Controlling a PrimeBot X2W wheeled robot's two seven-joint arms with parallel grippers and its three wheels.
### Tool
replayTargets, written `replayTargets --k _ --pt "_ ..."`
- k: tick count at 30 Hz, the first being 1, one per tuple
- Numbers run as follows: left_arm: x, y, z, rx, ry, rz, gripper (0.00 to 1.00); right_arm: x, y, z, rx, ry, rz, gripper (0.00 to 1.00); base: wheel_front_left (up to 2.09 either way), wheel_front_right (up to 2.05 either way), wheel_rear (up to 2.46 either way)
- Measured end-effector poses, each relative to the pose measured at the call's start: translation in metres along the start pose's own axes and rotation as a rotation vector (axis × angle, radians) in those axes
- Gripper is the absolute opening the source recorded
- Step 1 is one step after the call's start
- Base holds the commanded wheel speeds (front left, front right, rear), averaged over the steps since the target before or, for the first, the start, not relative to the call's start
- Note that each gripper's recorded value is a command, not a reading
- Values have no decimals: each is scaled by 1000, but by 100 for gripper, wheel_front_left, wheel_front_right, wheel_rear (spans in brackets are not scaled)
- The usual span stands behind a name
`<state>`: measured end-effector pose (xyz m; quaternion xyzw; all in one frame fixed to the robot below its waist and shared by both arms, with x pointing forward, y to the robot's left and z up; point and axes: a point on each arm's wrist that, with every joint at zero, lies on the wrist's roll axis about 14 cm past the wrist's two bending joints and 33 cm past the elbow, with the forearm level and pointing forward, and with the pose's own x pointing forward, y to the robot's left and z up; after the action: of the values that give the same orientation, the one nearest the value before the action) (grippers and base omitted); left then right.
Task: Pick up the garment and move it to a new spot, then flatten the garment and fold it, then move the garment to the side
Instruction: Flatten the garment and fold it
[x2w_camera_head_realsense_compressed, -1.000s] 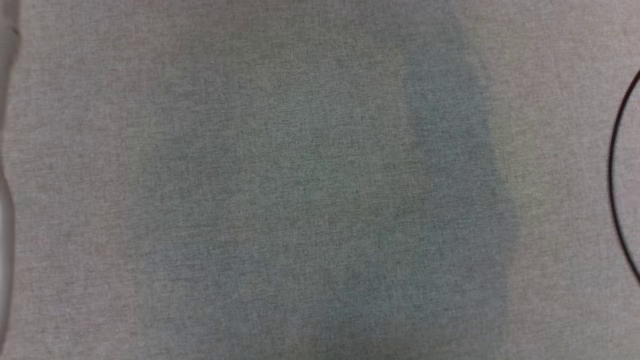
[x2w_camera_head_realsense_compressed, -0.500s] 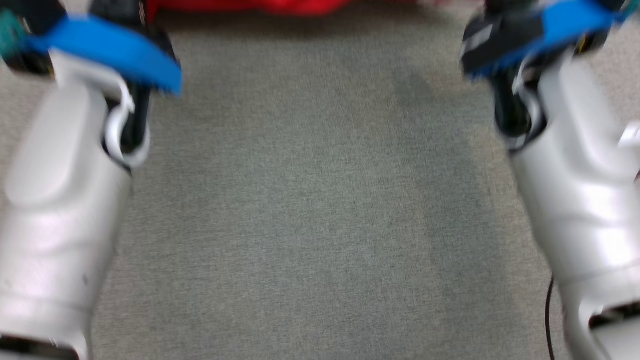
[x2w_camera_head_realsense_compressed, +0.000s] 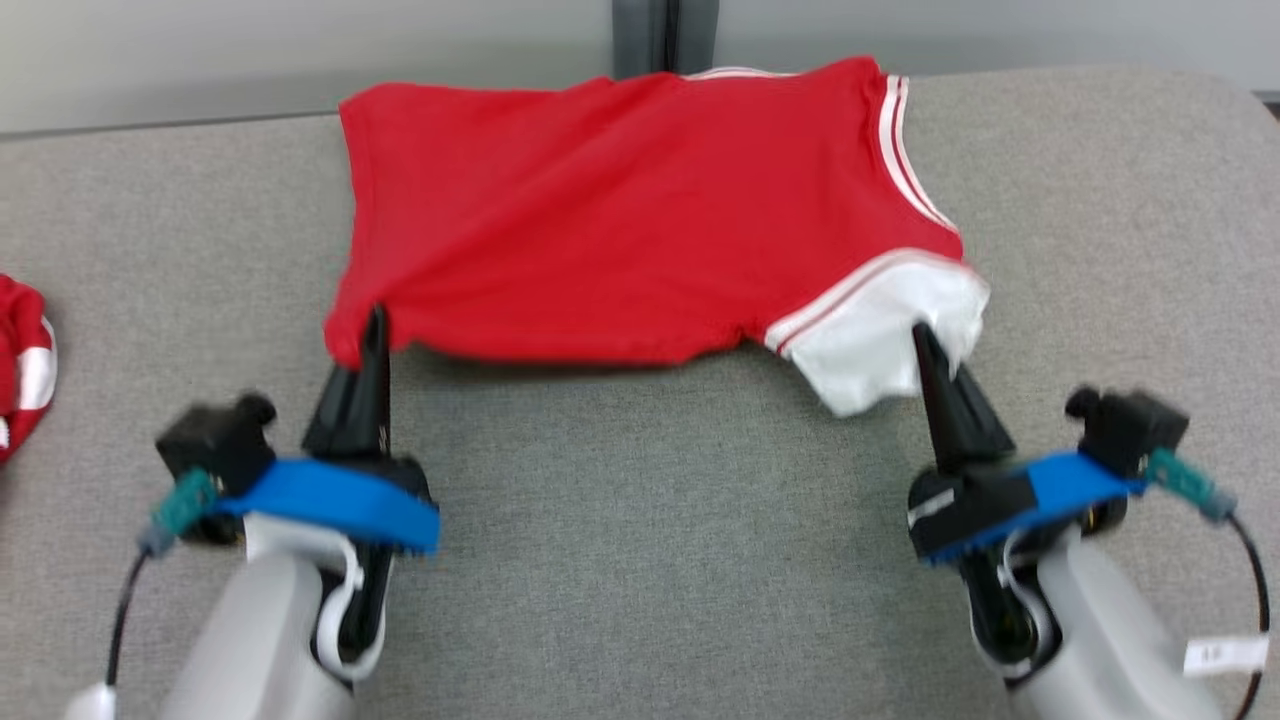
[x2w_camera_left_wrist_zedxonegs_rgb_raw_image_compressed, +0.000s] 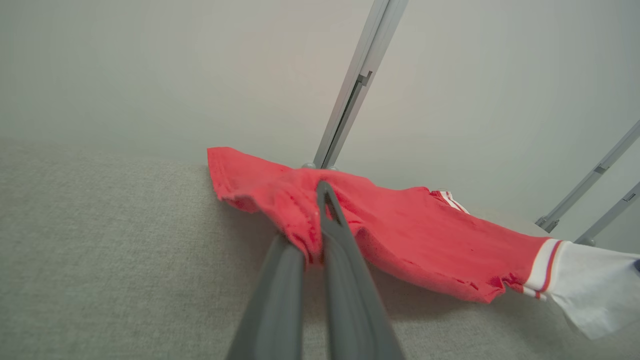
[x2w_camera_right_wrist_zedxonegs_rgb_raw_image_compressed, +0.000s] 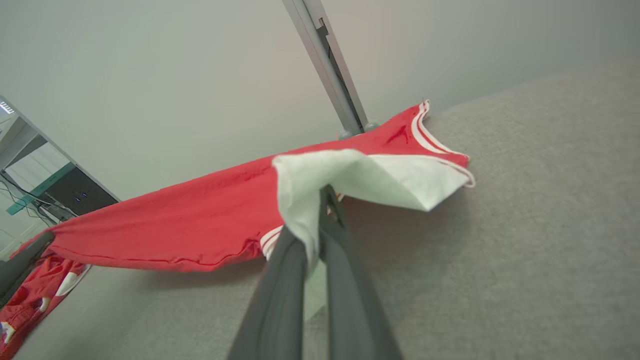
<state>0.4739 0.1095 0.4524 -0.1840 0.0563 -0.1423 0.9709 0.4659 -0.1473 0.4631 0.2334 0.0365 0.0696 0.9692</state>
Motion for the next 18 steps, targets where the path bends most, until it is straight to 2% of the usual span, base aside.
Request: replayTargets --k 7,18 --pt "-55 2 -31 -32 68 65 0 -57 -3 -29 36 65 -37 0 0 0 0" --pt "-114 1 -44 -53 86 127 0 -134 7 -46 70 138 -64 0 0 0 0"
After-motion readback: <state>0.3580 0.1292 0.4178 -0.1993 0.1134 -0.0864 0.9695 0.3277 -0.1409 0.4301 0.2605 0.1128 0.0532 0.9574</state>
